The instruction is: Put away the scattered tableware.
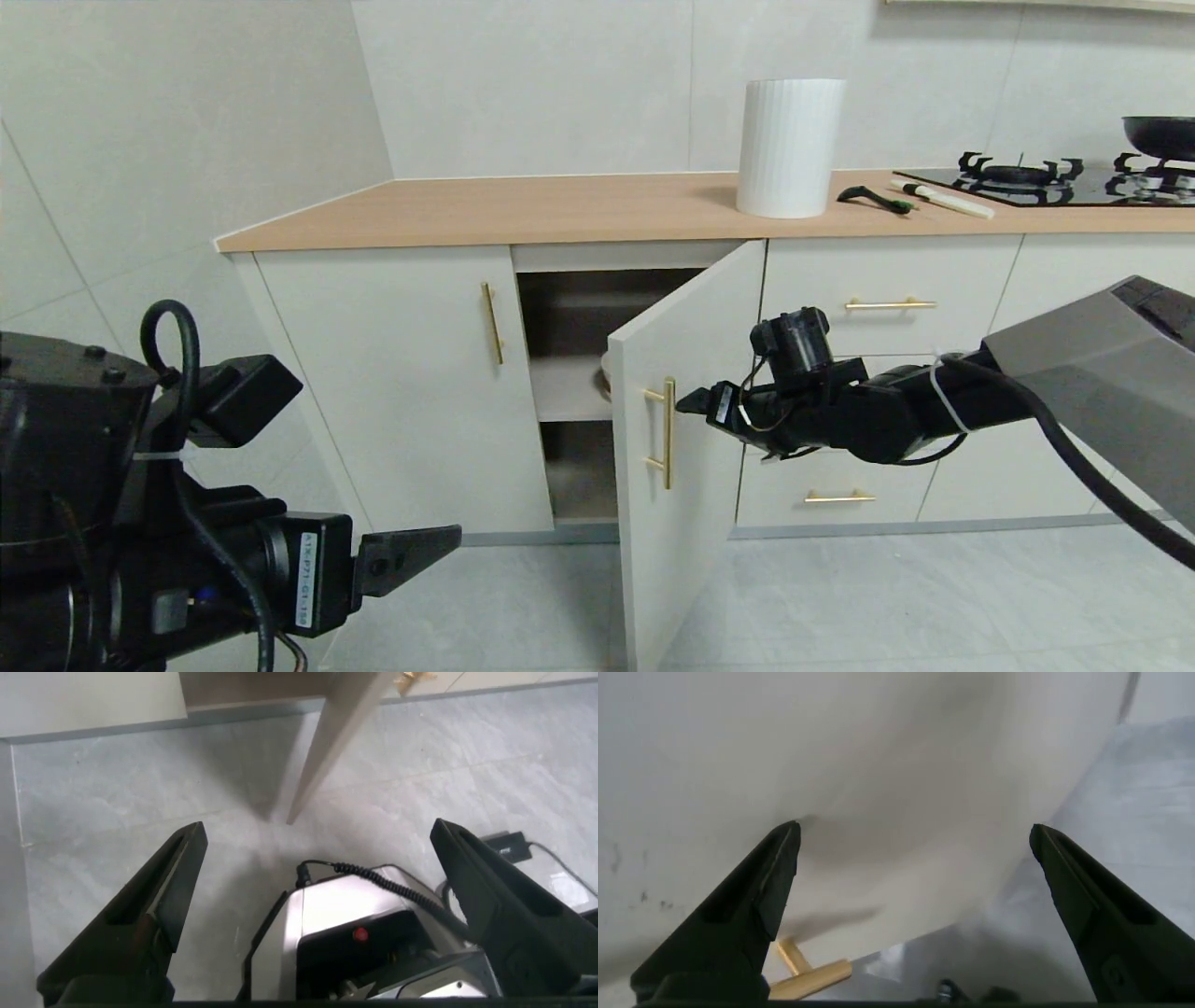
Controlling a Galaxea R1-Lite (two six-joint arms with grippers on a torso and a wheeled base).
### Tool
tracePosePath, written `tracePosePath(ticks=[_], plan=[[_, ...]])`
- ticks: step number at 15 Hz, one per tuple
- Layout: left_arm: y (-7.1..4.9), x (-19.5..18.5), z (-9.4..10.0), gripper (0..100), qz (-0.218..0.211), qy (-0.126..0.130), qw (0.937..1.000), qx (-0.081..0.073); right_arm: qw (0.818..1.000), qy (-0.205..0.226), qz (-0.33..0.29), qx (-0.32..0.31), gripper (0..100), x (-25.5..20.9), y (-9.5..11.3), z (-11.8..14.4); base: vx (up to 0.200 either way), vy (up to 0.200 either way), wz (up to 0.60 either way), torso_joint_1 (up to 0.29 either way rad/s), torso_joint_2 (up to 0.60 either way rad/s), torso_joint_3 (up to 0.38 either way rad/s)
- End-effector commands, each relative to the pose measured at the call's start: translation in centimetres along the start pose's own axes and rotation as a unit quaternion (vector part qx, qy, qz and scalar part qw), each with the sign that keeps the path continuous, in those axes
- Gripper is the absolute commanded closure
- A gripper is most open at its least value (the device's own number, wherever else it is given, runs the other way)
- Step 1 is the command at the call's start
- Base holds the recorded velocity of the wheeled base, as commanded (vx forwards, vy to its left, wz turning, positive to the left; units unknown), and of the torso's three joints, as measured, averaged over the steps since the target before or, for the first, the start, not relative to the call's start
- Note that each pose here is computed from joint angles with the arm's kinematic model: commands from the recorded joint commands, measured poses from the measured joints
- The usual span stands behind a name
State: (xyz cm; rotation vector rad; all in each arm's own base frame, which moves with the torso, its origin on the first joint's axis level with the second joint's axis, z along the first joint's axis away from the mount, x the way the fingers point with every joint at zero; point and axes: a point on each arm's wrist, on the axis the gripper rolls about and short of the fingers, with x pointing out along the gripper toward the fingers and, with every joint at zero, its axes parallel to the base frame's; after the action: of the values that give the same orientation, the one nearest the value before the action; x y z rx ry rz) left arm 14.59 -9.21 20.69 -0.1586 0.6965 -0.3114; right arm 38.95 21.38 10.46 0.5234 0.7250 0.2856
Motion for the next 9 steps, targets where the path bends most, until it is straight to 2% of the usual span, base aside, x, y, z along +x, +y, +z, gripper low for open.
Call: tracePosePath(ticks=[1,3,7,9], plan=[[0.05,0.15,-0.17,0,0.002,0.004,1.0000,0.003,1.000,0.004,-0.003,0.001,0,1.00,-0.15,-0.41,0.200,0.000,0.00,0.002,0.00,-0.002],[0.06,0.11,-0.17,0,0.002,0.003,1.0000,0.005,1.000,0.009,-0.005,0.002,0,1.40,-0.11,-0.88,0.200,0.000,0.00,-0.010,0.00,0.000],[0.10,0.12,-0.28,0,0.001,0.005,1.0000,0.007,1.000,-0.018,0.010,0.021,0,1.65,0.66,-0.96,0.200,0.000,0.00,0.007,0.00,0.000],[0.10,0.08,-0.28,0,0.001,0.005,1.0000,0.007,0.999,-0.023,0.015,0.031,0,1.65,0.74,-0.87,0.000,0.000,0.00,0.000,0.00,0.000]])
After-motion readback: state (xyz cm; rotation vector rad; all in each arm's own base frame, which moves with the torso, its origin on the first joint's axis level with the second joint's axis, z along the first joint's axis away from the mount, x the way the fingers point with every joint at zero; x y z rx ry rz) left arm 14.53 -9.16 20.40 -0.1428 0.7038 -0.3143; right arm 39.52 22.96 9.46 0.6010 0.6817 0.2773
